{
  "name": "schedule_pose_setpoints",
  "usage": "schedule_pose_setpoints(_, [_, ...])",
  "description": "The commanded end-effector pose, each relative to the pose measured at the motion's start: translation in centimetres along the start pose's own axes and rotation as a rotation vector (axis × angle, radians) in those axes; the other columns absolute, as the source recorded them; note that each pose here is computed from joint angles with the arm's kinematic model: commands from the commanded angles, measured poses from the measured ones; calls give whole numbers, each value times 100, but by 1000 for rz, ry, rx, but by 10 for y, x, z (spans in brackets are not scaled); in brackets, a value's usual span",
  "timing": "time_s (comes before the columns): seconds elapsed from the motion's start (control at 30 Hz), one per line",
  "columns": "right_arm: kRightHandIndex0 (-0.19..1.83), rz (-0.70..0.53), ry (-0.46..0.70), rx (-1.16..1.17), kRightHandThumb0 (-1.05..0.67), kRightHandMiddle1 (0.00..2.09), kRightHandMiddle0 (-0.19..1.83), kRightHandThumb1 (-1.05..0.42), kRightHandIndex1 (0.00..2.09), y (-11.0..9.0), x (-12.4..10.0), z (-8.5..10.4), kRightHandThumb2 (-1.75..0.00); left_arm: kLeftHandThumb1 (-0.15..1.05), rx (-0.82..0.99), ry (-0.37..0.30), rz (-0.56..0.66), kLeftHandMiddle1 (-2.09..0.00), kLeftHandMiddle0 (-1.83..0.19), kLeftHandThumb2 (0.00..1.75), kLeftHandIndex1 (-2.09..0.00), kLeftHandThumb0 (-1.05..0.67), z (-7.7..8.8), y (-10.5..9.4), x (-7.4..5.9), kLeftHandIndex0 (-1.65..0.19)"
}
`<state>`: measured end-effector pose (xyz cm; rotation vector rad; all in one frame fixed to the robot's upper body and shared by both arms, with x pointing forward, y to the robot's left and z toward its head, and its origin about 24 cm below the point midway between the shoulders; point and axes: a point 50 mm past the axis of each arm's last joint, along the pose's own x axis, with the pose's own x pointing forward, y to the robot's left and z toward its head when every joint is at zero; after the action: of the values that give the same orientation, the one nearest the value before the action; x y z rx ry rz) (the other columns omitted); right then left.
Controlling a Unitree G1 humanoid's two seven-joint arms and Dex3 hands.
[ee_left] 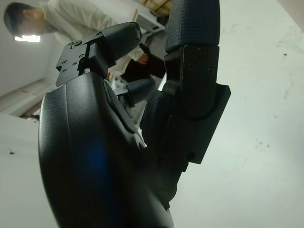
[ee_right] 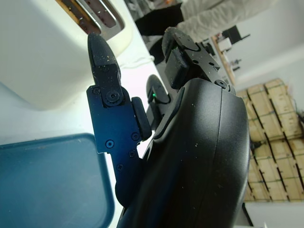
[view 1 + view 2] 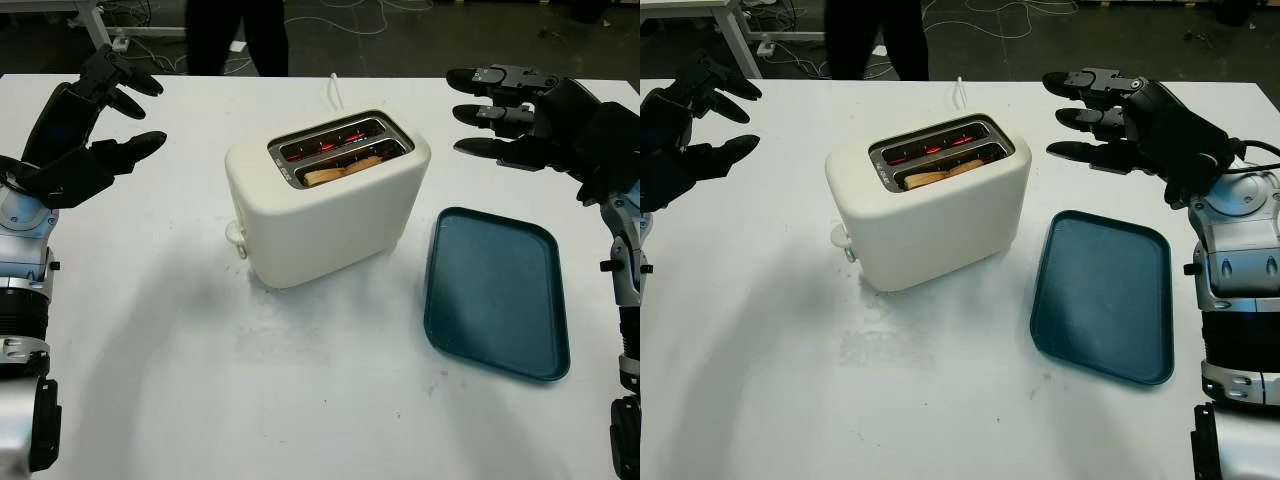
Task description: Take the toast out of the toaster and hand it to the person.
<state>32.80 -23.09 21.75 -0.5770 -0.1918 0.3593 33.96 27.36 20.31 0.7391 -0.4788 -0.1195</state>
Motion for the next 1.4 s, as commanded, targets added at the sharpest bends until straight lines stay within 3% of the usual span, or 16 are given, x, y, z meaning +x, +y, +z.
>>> schedule_pose_setpoints(0.0, [47,-4,-10,-6,-51,0,44,-91,0,-2,0,2,0,92,2,-7,11,-163,0,43,-145,-105,1,2,0,0])
schedule_pose_setpoints(1.37, [47,-3,-14,-8,-51,0,45,-90,0,-2,1,4,0,92,-16,-11,16,-163,0,41,-146,-105,2,2,1,0])
